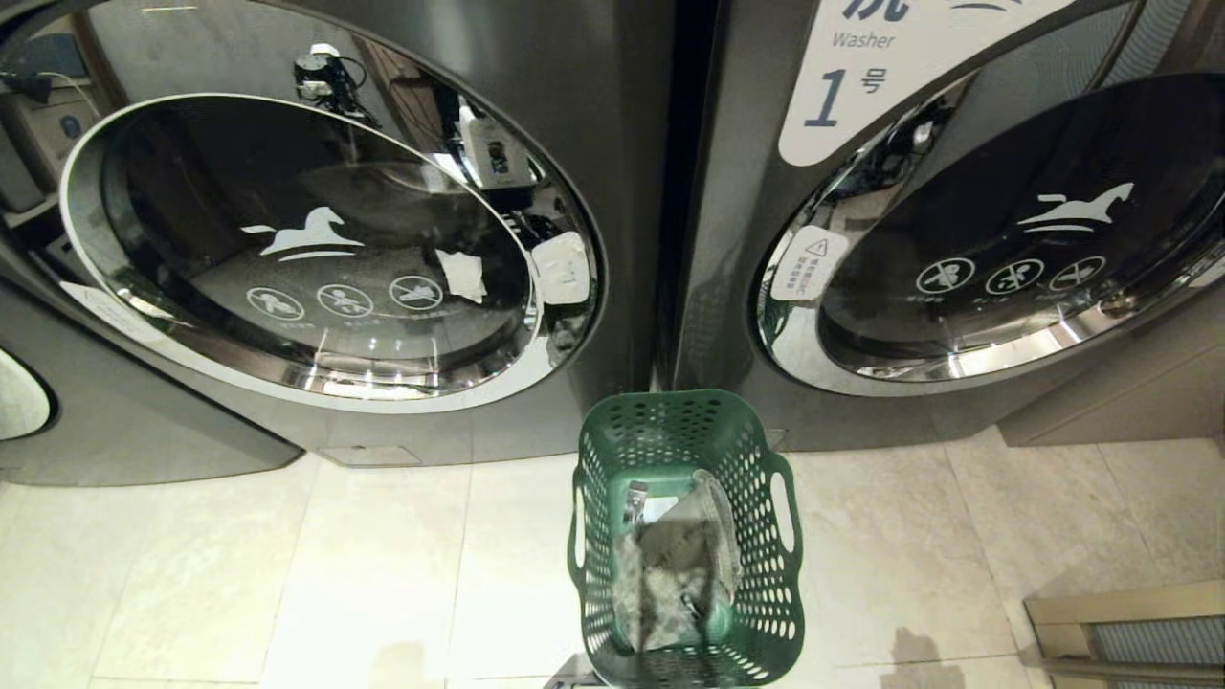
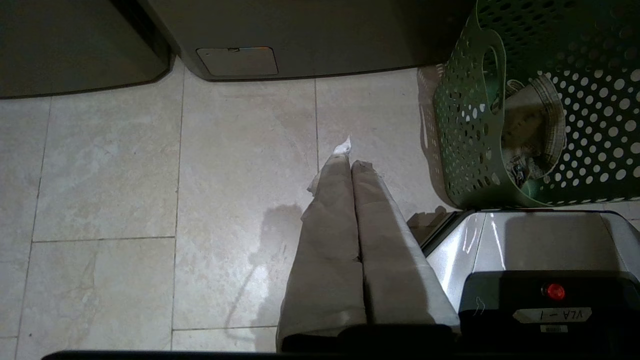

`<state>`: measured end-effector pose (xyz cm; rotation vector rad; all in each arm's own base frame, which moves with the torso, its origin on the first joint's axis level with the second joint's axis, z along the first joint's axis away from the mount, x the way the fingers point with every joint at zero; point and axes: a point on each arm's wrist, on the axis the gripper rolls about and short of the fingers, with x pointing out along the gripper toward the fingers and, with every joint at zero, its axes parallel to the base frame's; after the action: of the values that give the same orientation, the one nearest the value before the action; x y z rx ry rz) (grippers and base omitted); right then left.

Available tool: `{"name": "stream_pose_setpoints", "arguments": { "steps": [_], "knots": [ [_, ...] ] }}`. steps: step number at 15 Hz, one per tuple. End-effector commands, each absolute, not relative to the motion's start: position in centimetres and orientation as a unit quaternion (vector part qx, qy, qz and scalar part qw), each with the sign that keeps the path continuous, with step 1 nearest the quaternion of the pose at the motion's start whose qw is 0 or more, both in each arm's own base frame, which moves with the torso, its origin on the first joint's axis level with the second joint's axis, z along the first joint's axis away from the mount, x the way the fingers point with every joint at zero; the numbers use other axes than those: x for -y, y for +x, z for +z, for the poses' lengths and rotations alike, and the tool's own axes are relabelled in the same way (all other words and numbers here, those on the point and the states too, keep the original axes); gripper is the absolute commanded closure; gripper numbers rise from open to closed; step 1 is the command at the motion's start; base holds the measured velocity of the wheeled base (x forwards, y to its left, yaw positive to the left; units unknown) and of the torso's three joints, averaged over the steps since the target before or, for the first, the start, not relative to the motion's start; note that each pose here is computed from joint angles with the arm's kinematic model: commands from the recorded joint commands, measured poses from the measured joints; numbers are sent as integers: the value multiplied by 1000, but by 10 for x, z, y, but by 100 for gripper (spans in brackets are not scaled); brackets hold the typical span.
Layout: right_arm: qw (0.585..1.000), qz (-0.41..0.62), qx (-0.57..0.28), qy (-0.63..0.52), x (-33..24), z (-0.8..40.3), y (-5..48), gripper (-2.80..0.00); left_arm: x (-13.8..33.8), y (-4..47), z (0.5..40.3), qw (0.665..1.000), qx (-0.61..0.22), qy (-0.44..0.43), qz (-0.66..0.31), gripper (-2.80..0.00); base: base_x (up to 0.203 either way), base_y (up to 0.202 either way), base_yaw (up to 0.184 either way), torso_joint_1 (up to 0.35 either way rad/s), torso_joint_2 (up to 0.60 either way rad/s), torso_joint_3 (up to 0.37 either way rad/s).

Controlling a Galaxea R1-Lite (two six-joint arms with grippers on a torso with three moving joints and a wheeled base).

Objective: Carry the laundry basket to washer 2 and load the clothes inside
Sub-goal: Open the lid of the washing machine

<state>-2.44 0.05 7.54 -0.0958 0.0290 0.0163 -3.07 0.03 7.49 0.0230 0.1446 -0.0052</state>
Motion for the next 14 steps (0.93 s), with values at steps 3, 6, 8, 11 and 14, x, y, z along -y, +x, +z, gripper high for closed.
{"name": "stream_pose_setpoints", "arguments": {
  "steps": [3, 6, 8, 11, 14],
  "knots": [
    [999, 8, -15, -49, -1, 75, -24, 0, 0, -31, 75, 997, -71, 11, -2, 0, 0, -196, 2, 5, 3, 1],
    [999, 8, -15, -49, -1, 75, -24, 0, 0, -31, 75, 997, -71, 11, -2, 0, 0, -194, 0, 1, 9, -3],
    [999, 8, -14, -48, -1, 76, -24, 0, 0, -31, 75, 997, -71, 11, -2, 0, 0, -194, 2, 0, 7, -1],
    [999, 8, -14, -48, -1, 76, -24, 0, 0, -31, 75, 997, -71, 10, -2, 0, 0, -185, 1, -1, 2, 5],
    [999, 8, -14, -48, -1, 76, -24, 0, 0, -31, 75, 997, -71, 10, -2, 0, 0, -36, -1, 0, 2, 2]
  ]
}}
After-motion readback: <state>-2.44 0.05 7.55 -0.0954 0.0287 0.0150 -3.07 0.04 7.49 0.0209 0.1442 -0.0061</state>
